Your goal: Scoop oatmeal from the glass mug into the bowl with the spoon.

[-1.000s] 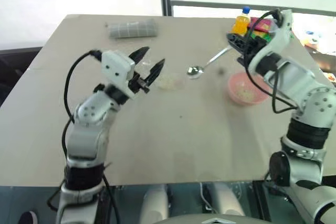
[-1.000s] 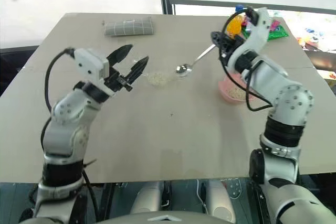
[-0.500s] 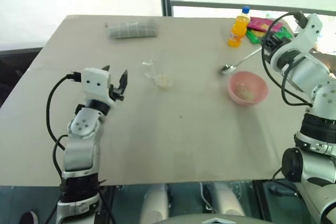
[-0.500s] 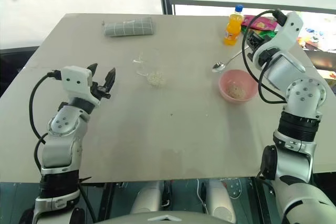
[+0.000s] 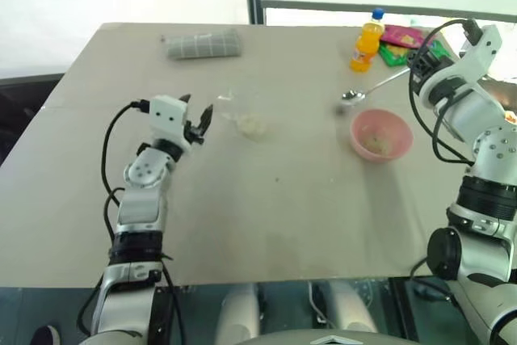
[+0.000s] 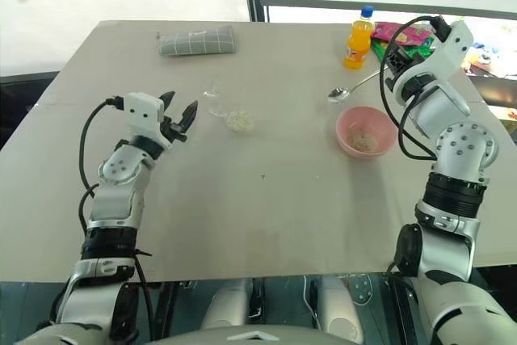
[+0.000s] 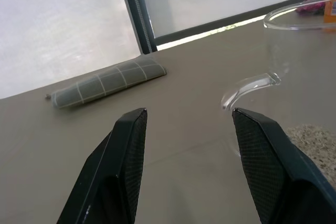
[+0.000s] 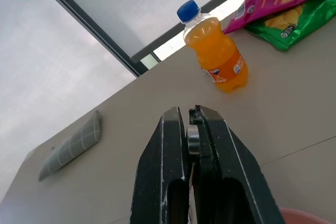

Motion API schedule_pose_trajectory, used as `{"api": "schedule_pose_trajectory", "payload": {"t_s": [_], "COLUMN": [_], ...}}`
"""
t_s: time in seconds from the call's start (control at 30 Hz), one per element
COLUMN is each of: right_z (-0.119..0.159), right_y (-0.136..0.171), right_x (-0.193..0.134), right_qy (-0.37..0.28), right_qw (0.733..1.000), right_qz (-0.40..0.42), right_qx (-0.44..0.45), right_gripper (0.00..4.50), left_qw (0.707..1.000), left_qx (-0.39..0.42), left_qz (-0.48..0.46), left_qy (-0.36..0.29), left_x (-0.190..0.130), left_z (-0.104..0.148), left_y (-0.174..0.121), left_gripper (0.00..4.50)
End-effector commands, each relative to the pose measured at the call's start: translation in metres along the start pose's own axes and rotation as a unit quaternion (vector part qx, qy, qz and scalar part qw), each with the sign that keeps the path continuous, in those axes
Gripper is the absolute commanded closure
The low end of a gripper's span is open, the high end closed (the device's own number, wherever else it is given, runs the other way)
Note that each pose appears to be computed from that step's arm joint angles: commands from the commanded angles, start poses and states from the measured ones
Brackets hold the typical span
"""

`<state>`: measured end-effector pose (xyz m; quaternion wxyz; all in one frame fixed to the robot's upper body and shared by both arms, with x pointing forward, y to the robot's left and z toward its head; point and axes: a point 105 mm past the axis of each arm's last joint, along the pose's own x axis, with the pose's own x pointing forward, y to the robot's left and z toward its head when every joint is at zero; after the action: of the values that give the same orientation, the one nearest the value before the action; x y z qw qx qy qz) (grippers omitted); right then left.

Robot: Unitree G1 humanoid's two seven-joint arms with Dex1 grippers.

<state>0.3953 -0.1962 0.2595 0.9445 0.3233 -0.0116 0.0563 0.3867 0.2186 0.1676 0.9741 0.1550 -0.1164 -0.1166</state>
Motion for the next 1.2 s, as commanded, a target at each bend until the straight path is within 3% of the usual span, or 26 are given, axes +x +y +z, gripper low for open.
{"api": "schedule_pose_trajectory", "payload": {"t_s": [0.03, 0.53, 0.73, 1.0, 1.2], "right_z": [0.021, 0.022, 0.017, 0.021, 0.036], "right_y": [0.011, 0.009, 0.013, 0.040, 0.109], "right_x": [-0.006, -0.011, -0.012, -0.012, -0.027], "right_qy": [-0.042, -0.048, -0.044, -0.031, -0.029], "right_qw": [0.999, 0.998, 0.998, 0.997, 0.974], "right_qz": [0.024, 0.019, 0.027, 0.072, 0.222], "right_qx": [0.012, 0.021, 0.017, -0.017, -0.045], "right_gripper": [4.50, 4.50, 4.50, 4.50, 4.50], "left_qw": [1.000, 0.998, 0.998, 0.995, 0.991], "left_qx": [0.007, -0.021, -0.030, -0.068, -0.058], "left_qz": [-0.008, -0.050, -0.048, -0.071, -0.113], "left_qy": [-0.018, -0.016, -0.023, -0.010, -0.029], "left_x": [0.010, 0.038, 0.045, 0.052, 0.067], "left_z": [0.006, -0.002, 0.000, -0.002, 0.020], "left_y": [-0.002, -0.020, -0.025, -0.036, -0.053], "left_gripper": [1.82, 1.82, 4.45, 4.45, 4.45]}}
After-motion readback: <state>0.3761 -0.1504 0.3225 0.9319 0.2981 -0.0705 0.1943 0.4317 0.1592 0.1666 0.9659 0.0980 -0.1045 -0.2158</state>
